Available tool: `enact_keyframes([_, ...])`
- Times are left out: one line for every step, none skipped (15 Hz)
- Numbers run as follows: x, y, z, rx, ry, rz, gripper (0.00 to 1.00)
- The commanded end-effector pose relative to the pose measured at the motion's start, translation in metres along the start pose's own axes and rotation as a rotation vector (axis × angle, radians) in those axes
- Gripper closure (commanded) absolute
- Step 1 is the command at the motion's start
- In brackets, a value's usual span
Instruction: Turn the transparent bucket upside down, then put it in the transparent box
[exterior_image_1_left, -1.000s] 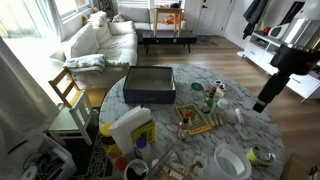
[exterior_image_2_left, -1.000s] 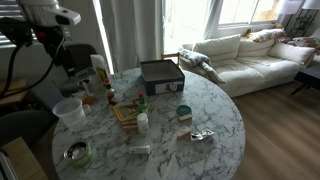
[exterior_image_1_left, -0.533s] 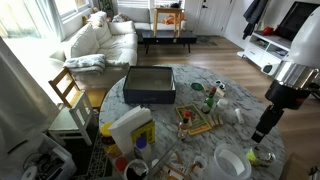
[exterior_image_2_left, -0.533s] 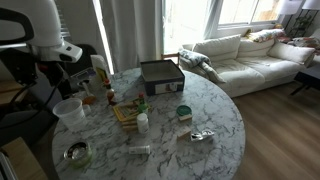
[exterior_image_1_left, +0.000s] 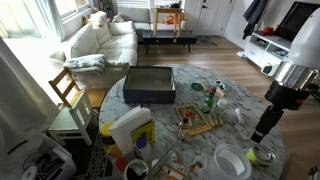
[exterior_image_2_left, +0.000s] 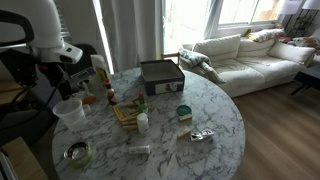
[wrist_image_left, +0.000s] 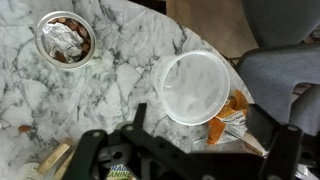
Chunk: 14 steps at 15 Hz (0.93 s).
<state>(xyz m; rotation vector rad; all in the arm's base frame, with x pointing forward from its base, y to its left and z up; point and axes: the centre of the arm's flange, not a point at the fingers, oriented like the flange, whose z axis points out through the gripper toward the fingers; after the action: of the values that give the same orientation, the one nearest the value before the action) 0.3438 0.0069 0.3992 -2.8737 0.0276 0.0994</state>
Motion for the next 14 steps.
enact_keyframes([0.003, 0.006, 0.03, -0.004, 0.01, 0.023, 0.0])
enact_keyframes([0.003, 0.008, 0.037, -0.009, 0.009, 0.027, 0.0])
enact_keyframes([0.002, 0.011, 0.046, -0.025, 0.006, 0.025, 0.0])
enact_keyframes([0.001, 0.012, 0.053, -0.026, 0.006, 0.024, 0.0])
enact_keyframes([0.002, 0.012, 0.06, -0.027, 0.005, 0.026, 0.0])
enact_keyframes([0.006, 0.013, 0.066, -0.031, 0.007, 0.029, 0.0])
enact_keyframes([0.008, 0.014, 0.073, -0.035, 0.015, 0.036, 0.0])
enact_keyframes([0.01, 0.015, 0.079, -0.041, 0.016, 0.041, 0.0])
enact_keyframes([0.013, 0.016, 0.086, -0.062, 0.018, 0.049, 0.0])
enact_keyframes([0.015, 0.018, 0.091, -0.066, 0.018, 0.049, 0.0])
enact_keyframes([0.017, 0.02, 0.097, -0.073, 0.015, 0.053, 0.0])
enact_keyframes([0.019, 0.021, 0.103, -0.079, 0.012, 0.054, 0.03])
enact_keyframes([0.02, 0.022, 0.108, -0.081, 0.006, 0.055, 0.05])
enact_keyframes([0.021, 0.024, 0.113, -0.084, -0.003, 0.056, 0.23])
